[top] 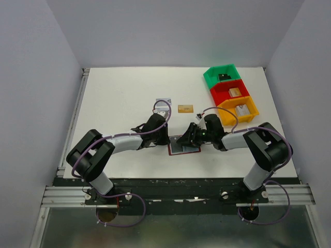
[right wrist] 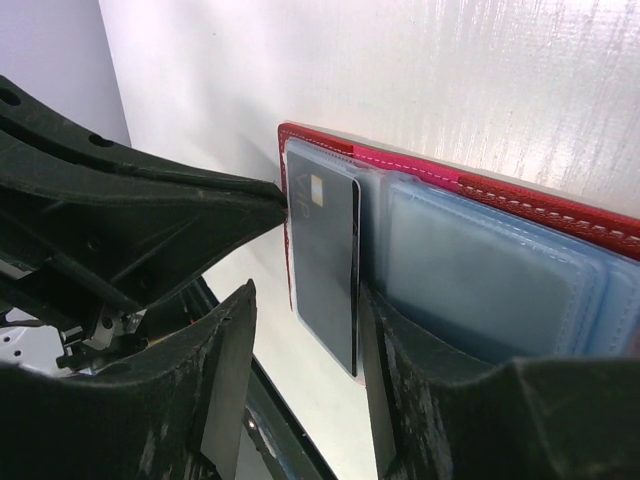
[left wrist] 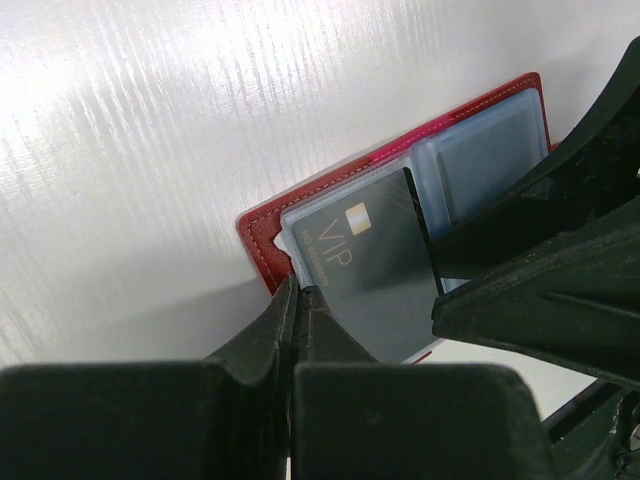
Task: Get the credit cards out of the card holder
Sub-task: Remove the credit card from the card holder.
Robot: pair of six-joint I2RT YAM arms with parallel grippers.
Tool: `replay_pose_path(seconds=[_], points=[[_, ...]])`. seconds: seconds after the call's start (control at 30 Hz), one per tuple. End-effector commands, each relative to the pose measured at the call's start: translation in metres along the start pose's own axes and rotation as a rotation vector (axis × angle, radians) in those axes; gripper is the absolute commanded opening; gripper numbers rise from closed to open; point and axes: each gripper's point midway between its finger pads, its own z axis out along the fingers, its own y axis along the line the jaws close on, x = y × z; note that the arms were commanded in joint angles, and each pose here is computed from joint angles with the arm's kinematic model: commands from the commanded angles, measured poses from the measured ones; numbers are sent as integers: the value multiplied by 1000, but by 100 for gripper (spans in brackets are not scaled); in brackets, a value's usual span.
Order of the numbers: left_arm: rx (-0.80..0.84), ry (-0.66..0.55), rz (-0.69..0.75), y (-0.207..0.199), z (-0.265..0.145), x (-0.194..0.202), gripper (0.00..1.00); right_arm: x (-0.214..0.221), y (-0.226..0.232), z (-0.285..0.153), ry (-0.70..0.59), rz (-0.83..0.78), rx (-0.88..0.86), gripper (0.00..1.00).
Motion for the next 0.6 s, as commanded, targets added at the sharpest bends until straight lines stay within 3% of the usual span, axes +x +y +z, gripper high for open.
replay_pose_path(seconds=[0.0,0.13,0.33,0.43,0.57], points=[[-31,-17,4,5,-8,-2,2,-2,0,3,2,-9,-20,52],[-24,-30,10,3,-11,-5,4,0,2,4,23,-20,-33,51],[-11,-53,23,-2,-16,-13,17,1,3,5,34,-29,-39,51],[-21,-48,25,-1,-17,-13,17,0,3,5,37,-29,-37,51],[-33,-44,25,1,-15,-12,7,0,4,6,38,-32,-38,52]])
